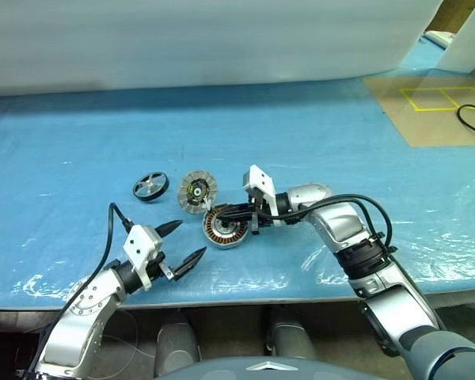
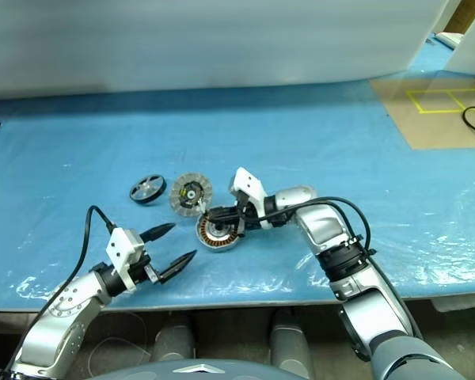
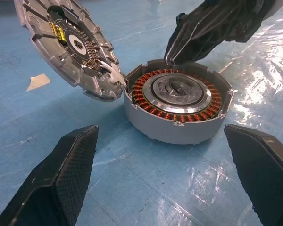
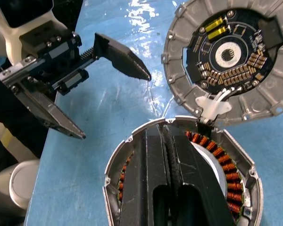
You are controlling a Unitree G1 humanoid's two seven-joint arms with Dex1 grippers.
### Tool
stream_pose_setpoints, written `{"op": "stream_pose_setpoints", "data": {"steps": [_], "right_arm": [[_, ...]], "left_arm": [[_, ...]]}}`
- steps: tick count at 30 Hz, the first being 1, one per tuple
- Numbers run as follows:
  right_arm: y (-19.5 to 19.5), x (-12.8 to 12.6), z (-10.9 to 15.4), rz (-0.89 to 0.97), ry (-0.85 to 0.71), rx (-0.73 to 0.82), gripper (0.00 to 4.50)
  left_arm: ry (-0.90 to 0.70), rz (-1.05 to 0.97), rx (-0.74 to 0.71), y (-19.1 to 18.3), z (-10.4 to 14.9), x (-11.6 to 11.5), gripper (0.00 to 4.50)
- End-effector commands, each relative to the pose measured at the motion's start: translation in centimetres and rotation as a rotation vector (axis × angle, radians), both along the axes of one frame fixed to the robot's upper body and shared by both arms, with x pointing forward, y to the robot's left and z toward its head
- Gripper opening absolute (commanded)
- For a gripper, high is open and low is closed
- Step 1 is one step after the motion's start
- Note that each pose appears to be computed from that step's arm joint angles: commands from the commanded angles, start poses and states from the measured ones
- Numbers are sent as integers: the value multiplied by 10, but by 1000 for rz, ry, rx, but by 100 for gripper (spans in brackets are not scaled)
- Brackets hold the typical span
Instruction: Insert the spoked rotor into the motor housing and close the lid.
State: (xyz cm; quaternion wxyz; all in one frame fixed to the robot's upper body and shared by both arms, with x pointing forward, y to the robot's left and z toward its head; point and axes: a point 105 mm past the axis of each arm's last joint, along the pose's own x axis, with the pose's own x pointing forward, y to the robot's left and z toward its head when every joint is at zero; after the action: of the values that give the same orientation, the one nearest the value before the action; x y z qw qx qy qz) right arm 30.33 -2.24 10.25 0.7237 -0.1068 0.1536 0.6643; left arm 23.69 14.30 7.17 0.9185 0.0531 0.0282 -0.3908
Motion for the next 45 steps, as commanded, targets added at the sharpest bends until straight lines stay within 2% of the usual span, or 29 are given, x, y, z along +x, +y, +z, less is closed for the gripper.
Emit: {"op": "stream_pose_setpoints", "data": {"steps": [1,27,36,45], "right_arm": [[2,-3,7,24,-59,6,3],[3,6,-18,32,-201,-203,3],[6,-3,-7,-4,35,-54,3],[4,5,6,-45,28,21,3]], "left_arm": [[-41,-11,6,-1,7,0,450],[-42,2,1,-2,6,1,450],[-43,0,0,-4,6,2,450],[-46,-7,1,-5,7,4,450]]}}
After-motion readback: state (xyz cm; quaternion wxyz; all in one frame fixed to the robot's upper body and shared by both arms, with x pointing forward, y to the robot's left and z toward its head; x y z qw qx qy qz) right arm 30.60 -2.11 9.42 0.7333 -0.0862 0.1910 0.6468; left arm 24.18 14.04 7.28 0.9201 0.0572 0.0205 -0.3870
